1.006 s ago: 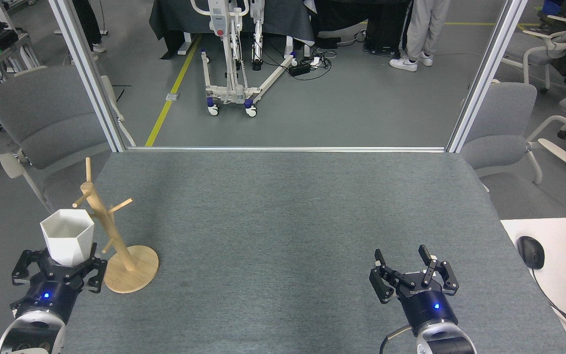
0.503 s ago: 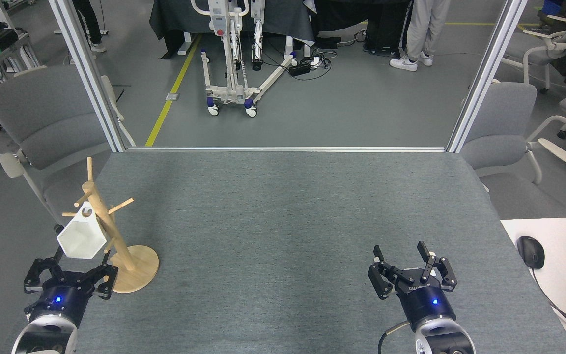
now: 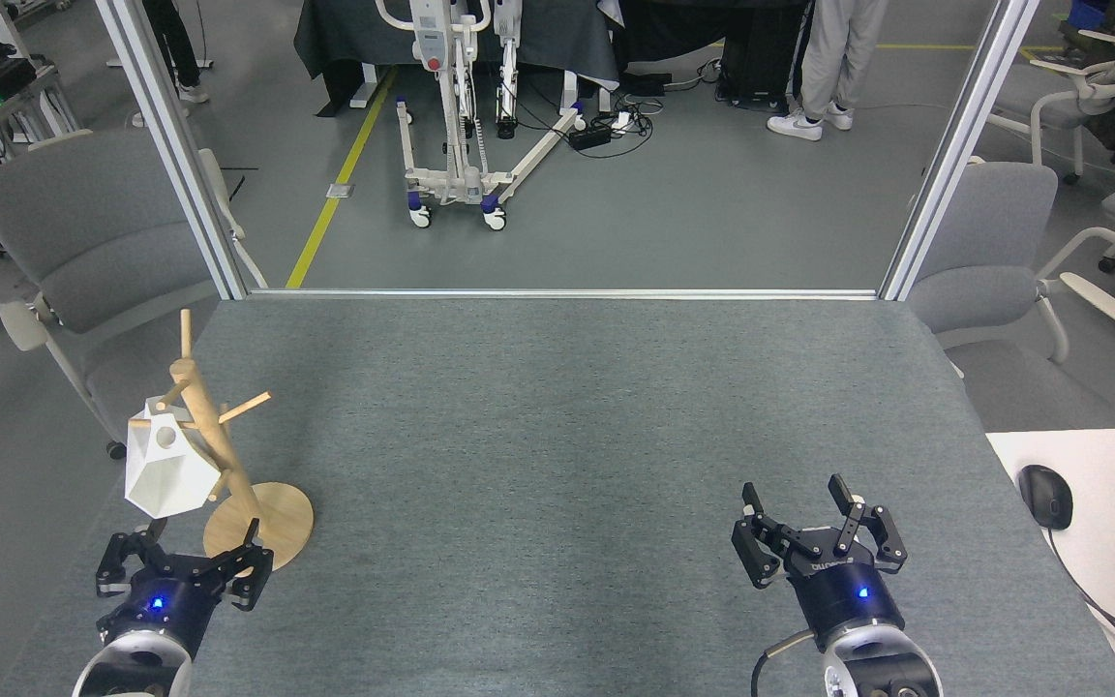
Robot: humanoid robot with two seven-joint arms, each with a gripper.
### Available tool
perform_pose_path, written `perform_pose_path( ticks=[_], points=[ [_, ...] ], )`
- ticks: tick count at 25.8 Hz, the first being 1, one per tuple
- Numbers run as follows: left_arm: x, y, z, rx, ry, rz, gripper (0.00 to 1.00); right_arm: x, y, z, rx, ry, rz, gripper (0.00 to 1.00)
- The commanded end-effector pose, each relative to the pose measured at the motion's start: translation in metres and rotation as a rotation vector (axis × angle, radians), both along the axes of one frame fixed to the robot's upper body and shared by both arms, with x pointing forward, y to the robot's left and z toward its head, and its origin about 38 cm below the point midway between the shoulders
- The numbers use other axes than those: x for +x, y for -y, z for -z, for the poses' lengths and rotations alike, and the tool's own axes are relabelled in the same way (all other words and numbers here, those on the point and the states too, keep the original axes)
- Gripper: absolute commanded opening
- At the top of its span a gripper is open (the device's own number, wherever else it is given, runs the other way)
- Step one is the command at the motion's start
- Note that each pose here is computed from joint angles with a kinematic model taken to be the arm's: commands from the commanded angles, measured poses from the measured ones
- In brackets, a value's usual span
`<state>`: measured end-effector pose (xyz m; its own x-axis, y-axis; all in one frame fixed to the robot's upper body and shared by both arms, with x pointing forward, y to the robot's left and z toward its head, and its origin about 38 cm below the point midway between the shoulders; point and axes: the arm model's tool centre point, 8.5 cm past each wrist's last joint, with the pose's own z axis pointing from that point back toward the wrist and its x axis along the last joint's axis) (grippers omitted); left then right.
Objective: Hang cup on storage rack
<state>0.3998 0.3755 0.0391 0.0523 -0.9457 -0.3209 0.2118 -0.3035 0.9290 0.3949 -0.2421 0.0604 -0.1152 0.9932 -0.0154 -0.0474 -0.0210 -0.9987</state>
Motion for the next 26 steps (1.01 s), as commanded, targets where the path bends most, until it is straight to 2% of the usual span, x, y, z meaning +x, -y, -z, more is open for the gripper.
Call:
perform_pose_path(
  ticks=[1, 11, 14, 16, 22, 26],
  points=[
    [-0.003, 0.001, 0.016, -0.018, -0.042, -0.002, 0.97, 0.001, 0.0, 0.0, 0.004, 0.001, 0.004, 1.0],
    [-0.007, 0.02, 0.027, -0.018, -0.069, 0.065, 0.98, 0.001, 0.0, 0.002, -0.003, -0.004, -0.004, 1.0],
    [-0.01, 0.042, 0.024, -0.016, -0.053, 0.16, 0.98, 0.001, -0.005, 0.003, 0.003, -0.008, -0.006, 1.0],
    [-0.014, 0.076, 0.026, -0.056, -0.039, 0.245, 0.98, 0.001, -0.003, 0.003, -0.001, -0.008, -0.008, 1.0],
    [-0.01, 0.177, 0.001, -0.218, 0.051, 0.404, 0.98, 0.0, 0.0, 0.008, -0.007, -0.023, -0.006, 1.0],
    [0.012, 0.236, -0.031, -0.184, 0.127, 0.499, 0.98, 0.0, 0.008, 0.013, -0.017, -0.039, 0.004, 1.0]
  ],
)
